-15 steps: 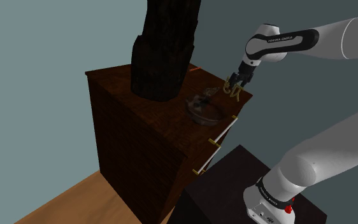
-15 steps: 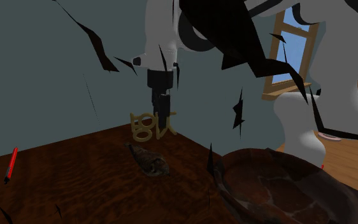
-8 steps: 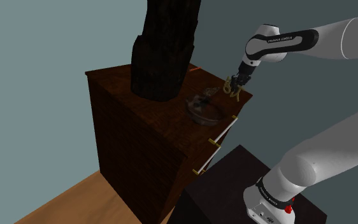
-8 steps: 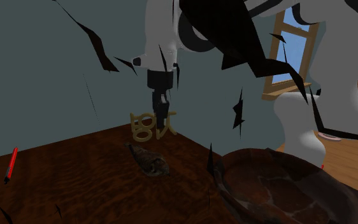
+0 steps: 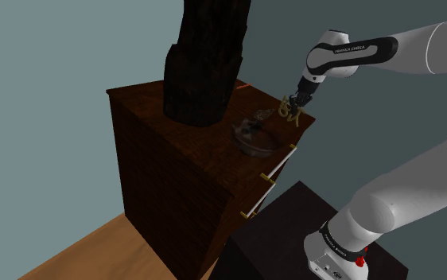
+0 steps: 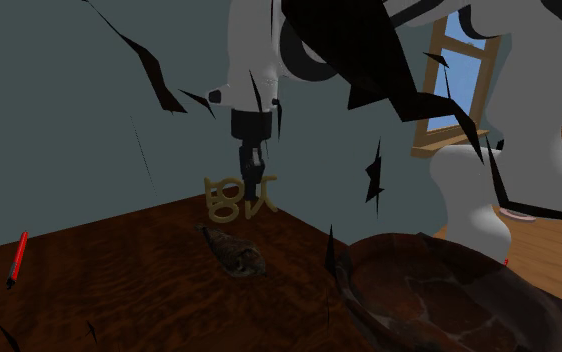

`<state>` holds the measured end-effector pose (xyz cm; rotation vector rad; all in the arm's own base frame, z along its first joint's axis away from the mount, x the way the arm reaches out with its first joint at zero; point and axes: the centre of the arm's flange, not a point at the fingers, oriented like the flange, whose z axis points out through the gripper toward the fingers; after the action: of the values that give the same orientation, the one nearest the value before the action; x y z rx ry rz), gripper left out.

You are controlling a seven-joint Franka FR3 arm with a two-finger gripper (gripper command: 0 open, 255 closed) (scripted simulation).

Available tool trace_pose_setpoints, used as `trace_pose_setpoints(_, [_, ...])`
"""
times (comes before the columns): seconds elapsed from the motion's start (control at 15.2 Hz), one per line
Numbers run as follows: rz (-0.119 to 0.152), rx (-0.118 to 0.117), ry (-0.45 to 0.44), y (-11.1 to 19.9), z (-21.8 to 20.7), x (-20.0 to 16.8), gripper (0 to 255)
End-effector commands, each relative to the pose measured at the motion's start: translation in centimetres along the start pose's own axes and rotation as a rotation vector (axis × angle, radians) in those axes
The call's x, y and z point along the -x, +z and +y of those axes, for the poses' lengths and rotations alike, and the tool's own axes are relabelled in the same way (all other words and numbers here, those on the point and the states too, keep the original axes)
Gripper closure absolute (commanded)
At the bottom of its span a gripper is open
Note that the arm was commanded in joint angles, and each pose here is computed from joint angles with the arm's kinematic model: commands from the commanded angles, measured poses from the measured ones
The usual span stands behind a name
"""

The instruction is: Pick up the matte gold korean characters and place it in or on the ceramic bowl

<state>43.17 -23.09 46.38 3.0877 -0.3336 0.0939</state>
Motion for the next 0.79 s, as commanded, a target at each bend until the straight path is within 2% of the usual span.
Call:
trace_pose_setpoints(0.0, [-0.001,0.0,0.0,-0.5,0.0,0.0,255])
trace_pose_setpoints(0.73, [-0.001,0.0,0.0,-6.3,0.2,-0.4,255])
